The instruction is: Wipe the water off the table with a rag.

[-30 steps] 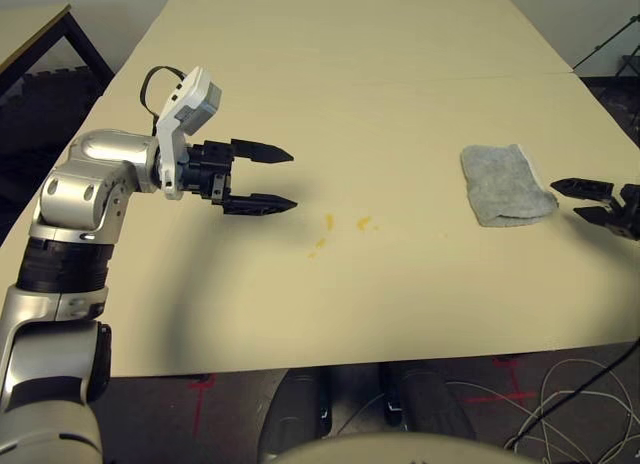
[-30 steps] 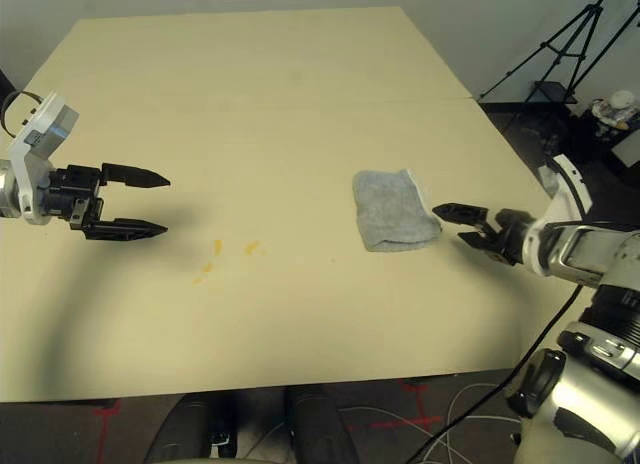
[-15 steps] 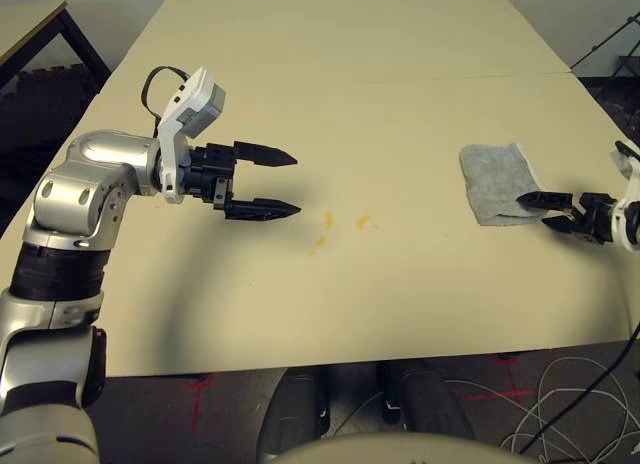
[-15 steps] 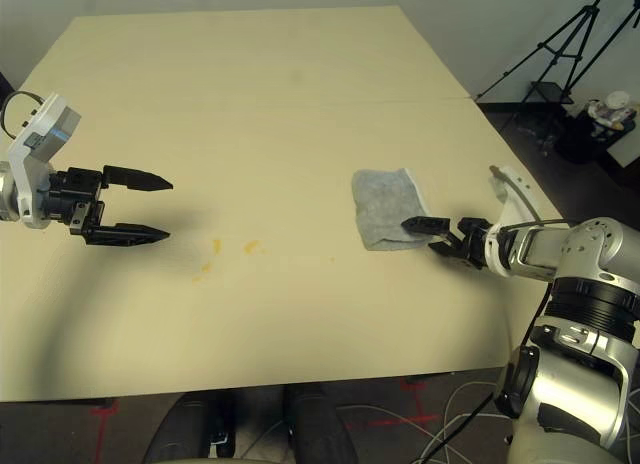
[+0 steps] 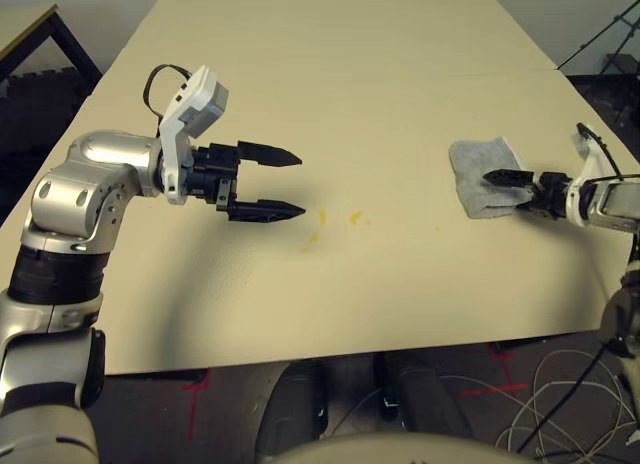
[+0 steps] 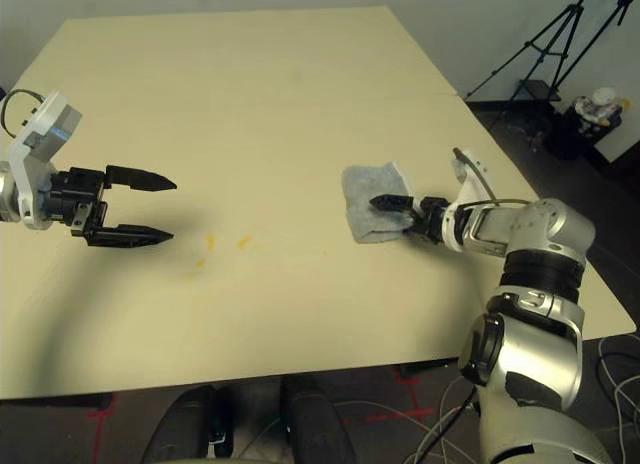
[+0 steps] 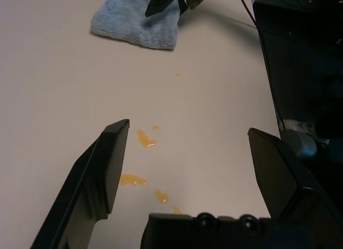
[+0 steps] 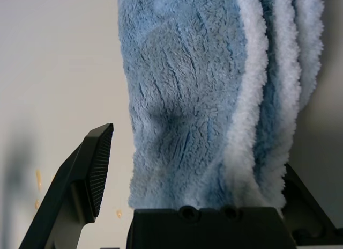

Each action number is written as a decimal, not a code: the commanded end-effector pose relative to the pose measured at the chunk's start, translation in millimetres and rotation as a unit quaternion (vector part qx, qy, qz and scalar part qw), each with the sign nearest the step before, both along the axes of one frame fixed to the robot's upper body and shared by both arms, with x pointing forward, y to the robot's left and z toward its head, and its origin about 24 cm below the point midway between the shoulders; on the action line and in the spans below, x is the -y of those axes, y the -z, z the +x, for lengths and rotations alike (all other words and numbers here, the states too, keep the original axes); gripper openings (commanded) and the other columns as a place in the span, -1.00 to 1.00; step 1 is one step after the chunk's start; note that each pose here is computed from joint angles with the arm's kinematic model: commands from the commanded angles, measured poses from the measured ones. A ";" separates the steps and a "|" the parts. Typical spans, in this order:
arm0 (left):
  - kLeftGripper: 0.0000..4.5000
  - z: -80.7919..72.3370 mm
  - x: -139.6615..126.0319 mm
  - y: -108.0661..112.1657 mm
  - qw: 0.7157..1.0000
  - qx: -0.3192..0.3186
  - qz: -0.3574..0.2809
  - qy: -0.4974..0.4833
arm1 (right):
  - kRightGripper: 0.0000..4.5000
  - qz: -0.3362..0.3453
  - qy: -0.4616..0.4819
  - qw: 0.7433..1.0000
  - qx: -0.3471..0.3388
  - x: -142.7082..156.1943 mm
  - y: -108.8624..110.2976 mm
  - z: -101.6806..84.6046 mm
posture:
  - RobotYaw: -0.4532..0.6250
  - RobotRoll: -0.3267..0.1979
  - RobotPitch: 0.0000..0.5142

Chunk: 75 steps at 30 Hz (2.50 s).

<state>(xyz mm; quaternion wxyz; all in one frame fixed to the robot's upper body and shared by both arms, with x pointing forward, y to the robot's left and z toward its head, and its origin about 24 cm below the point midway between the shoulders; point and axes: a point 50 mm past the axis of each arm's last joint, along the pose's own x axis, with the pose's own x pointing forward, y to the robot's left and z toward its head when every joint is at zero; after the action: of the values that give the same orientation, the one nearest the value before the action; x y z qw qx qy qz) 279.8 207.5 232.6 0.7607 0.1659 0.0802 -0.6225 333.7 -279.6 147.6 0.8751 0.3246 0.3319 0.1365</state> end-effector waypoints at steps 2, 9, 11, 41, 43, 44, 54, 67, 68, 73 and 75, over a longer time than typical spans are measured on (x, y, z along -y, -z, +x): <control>1.00 -0.8 0.2 9.2 1.000 -0.012 0.004 -0.005 | 0.92 -0.016 -0.006 0.999 -0.033 -8.7 15.3 3.1 | -0.21 0.25 -0.33; 1.00 -2.6 -2.9 18.8 1.000 -0.019 -0.003 -0.024 | -0.01 -0.062 0.011 0.998 -0.006 -11.7 7.2 10.9 | -0.19 0.25 -0.31; 1.00 -2.4 -4.6 18.7 0.999 -0.018 -0.004 -0.031 | -0.31 -0.090 0.004 0.996 0.019 -15.9 0.4 13.6 | -0.18 0.25 -0.31; 1.00 9.3 -28.4 18.0 0.998 0.011 0.021 -0.063 | -0.99 0.068 -0.403 0.901 0.143 -217.0 -60.9 -56.1 | -0.20 0.25 -0.17; 1.00 9.6 -28.8 17.7 0.998 0.011 0.020 -0.062 | -0.99 0.081 -0.416 0.896 0.132 -226.7 -60.7 -58.3 | -0.20 0.25 -0.16; 1.00 9.7 -29.0 17.5 0.998 0.010 0.020 -0.062 | -0.99 0.082 -0.421 0.894 0.126 -230.0 -59.8 -59.5 | -0.19 0.25 -0.15; 1.00 8.9 -31.0 18.9 0.998 0.002 0.021 -0.064 | -0.99 0.030 -0.407 0.913 0.010 -231.6 -12.8 -58.4 | -0.16 0.25 -0.11; 1.00 13.3 -23.6 17.6 0.999 0.002 0.018 -0.050 | -0.99 -0.071 -0.363 0.929 0.011 -244.8 4.8 -45.0 | -0.15 0.25 -0.11; 1.00 13.4 -22.7 17.8 0.999 0.002 0.017 -0.049 | -0.99 -0.088 -0.336 0.938 0.025 -238.2 2.1 -37.7 | -0.15 0.25 -0.10; 1.00 13.0 -19.7 20.9 0.999 -0.004 0.016 -0.042 | -0.99 -0.109 -0.258 0.958 0.063 -213.2 -11.3 -17.1 | -0.17 0.25 -0.09; 1.00 12.8 -19.3 21.1 0.999 -0.005 0.016 -0.040 | -0.99 -0.112 -0.248 0.960 0.068 -207.9 -14.4 -15.3 | -0.17 0.25 -0.08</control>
<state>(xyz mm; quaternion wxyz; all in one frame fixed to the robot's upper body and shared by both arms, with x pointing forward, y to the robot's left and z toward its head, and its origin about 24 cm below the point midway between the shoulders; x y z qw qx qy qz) 293.8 229.2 213.6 0.7885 0.1686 0.0931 -0.5842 316.3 -66.5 158.6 0.8558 0.1249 0.3654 0.3441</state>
